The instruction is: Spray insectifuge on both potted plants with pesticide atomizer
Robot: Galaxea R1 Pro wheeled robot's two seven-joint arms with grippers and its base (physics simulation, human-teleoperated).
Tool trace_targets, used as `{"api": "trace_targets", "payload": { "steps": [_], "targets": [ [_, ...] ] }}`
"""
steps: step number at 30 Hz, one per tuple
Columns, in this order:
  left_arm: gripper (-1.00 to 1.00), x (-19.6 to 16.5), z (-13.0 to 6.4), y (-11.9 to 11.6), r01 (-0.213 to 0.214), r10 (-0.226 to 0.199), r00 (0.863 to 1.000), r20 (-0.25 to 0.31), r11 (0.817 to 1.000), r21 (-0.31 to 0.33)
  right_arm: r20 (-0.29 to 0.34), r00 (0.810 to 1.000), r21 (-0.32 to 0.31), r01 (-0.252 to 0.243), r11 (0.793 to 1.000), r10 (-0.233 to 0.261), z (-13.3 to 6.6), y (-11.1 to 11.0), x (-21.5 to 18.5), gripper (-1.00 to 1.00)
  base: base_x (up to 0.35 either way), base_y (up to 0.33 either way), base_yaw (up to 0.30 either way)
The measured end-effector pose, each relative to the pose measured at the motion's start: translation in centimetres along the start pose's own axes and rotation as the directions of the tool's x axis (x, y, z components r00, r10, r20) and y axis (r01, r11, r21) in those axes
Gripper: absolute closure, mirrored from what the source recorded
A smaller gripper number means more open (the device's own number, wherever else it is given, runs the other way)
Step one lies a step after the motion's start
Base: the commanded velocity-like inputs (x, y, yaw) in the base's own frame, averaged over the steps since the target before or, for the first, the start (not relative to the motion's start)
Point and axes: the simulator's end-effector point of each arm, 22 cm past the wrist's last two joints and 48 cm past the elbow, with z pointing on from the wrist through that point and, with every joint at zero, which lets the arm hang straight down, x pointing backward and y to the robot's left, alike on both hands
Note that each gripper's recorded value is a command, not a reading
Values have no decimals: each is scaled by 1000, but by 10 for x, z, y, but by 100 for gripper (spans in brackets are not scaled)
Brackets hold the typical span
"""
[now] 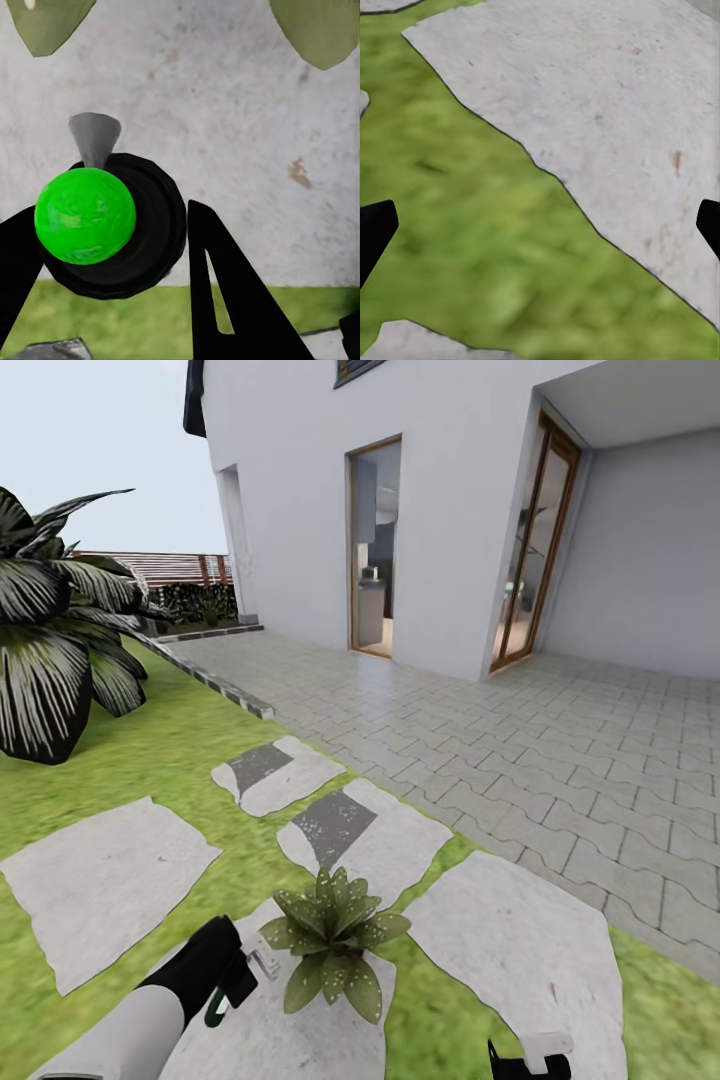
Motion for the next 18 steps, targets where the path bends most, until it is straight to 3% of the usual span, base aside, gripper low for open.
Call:
{"api": "trace_targets", "payload": {
  "steps": [5, 8, 12, 18],
  "targets": [
    [100, -2, 0, 2, -2, 2, 1000, 2, 1000, -11, 0, 1000, 0, 0, 1000, 0, 0, 0, 0, -100, 0, 0, 0],
    [100, 1, 0, 13, 9, -9, 1000, 1, 998, -56, 0, 1000, 0, 0, 1000, 0, 0, 0, 0, -100, 0, 0, 0],
    [100, 4, 2, 12, 33, -33, 999, 1, 998, -51, 0, 1000, 0, 0, 1000, 0, 0, 0, 0, -100, 0, 0, 0],
    [100, 19, 12, -2, 27, -28, 999, -38, 999, -21, 0, 1000, 0, 0, 1000, 0, 0, 0, 0, -100, 0, 0, 0]
  ]
}}
